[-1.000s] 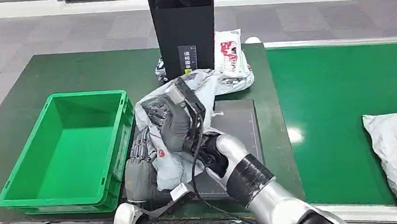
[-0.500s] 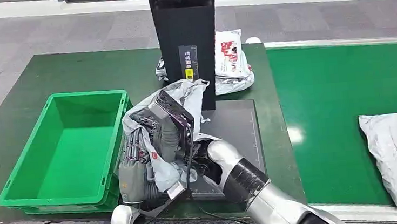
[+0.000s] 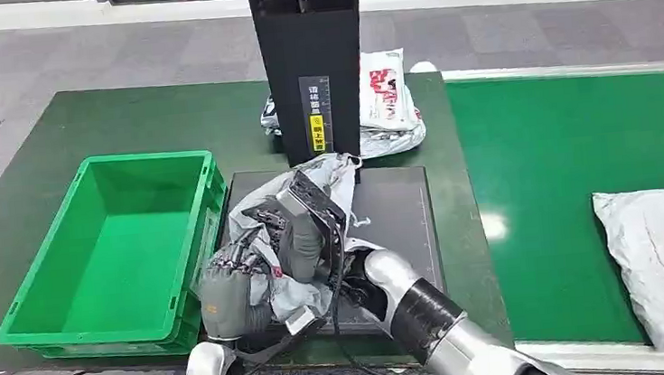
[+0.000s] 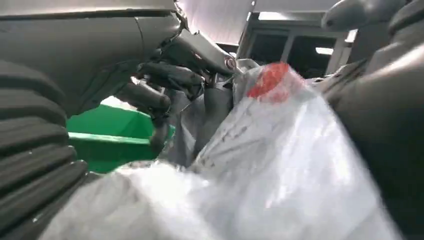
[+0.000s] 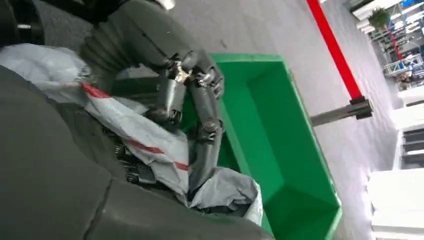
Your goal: Moved the parcel from conveyor to table for the left to box.
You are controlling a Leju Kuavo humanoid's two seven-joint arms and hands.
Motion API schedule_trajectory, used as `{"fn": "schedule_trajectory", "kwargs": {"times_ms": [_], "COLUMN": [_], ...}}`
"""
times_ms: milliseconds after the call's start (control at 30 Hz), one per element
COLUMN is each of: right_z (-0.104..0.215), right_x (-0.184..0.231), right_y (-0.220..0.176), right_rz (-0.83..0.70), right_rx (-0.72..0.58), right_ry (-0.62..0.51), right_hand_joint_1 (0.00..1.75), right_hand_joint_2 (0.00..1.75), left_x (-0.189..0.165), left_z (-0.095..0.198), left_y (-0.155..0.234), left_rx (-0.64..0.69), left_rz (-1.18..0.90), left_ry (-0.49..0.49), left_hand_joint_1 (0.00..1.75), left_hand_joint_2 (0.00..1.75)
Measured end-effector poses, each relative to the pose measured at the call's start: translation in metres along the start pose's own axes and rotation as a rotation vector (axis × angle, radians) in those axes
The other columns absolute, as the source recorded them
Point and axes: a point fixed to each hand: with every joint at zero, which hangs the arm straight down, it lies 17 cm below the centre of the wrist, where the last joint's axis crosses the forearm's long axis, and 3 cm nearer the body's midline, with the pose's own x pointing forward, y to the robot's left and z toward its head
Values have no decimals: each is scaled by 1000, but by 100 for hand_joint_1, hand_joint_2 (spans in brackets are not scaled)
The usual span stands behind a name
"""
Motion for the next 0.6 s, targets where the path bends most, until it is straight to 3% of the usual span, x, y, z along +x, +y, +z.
{"fn": "schedule_trajectory", "kwargs": {"times_ms": [600], "right_z": [29], "right_x": [-6], "right_y": [-12], "right_rz": [48], "right_rx": [-58], "right_ry": [-45], "right_hand_joint_1": [0], "right_hand_joint_2": [0], "left_x": [-7], "left_z": [4], "left_y": [-8], "left_rx": [-26], "left_rz": [-46], "left_ry": [31], "left_hand_joint_1": [175], "left_hand_joint_2": [175]}}
